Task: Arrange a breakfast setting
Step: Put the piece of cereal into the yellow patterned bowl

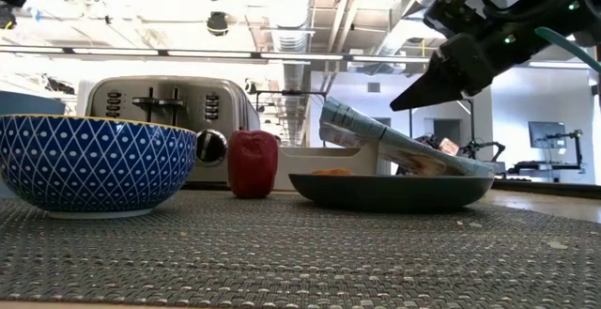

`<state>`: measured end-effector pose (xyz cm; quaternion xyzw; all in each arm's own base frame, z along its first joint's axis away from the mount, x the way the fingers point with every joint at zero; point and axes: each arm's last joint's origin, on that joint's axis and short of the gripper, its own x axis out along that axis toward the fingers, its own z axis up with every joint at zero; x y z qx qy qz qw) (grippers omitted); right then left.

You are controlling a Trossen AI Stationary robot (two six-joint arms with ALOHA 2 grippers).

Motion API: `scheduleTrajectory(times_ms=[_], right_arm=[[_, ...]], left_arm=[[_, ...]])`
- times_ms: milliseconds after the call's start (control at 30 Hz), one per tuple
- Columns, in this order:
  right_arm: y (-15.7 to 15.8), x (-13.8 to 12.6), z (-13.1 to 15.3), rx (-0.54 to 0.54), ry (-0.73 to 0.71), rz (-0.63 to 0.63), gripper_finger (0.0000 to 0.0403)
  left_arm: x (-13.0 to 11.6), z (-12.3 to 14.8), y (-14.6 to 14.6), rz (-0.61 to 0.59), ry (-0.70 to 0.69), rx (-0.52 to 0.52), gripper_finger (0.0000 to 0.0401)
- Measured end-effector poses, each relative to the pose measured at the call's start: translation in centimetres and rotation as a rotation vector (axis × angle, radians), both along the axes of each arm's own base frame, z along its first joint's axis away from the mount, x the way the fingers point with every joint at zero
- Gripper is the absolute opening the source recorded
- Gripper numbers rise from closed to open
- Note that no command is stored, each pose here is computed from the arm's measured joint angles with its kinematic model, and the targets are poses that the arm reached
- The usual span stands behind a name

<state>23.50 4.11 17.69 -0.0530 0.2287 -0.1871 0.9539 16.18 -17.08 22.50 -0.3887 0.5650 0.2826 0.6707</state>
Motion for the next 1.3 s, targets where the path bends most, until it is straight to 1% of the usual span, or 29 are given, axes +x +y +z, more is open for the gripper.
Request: scheduleTrajectory(times_ms=[100, 200, 333, 533, 733, 833, 1033, 1167, 1300], right_arm=[[-0.2, 0.0, 0.0, -0.006, 0.002, -0.007, 0.0228], [-0.2, 0.1, 0.0, -0.005, -0.001, -0.006, 0.0228], [-0.2, 0.1, 0.0, -0.002, -0.002, -0.007, 0.0228], [-0.2, 0.1, 0.0, -0.005, -0.001, -0.006, 0.0228], [-0.2, 0.1, 0.0, -0.006, 0.0, -0.006, 0.0228], [-0.2, 0.1, 0.0, -0.008, 0.001, -0.005, 0.0228], [-0.2, 0.1, 0.0, -0.008, 0.001, -0.005, 0.0228], [-0.2, 0.1, 0.0, -0.008, 0.001, -0.006, 0.0228], [-0.2, 0.1, 0.0, -0.008, 0.001, -0.006, 0.0228]], left_arm=[[-0.7, -1.4, 0.4, 0.085, 0.068, -0.004, 0.0302], [-1.0, -2.6, 0.7, 0.114, 0.088, -0.007, 0.0296], [-1.0, -4.0, 1.0, 0.142, 0.069, -0.03, 0.0273], [-0.9, -5.9, 1.3, 0.154, 0.019, -0.066, 0.0232], [-1.2, -7.6, 1.7, 0.159, -0.008, -0.101, 0.0219], [-1.2, -8.0, 1.6, 0.147, -0.051, -0.125, 0.0219], [-1.4, -8.4, 1.8, 0.143, -0.033, -0.13, 0.0215], [-1.4, -8.4, 1.8, 0.113, -0.027, -0.129, 0.0197], [-1.4, -8.5, 1.8, 0.079, -0.026, -0.124, 0.0169]])
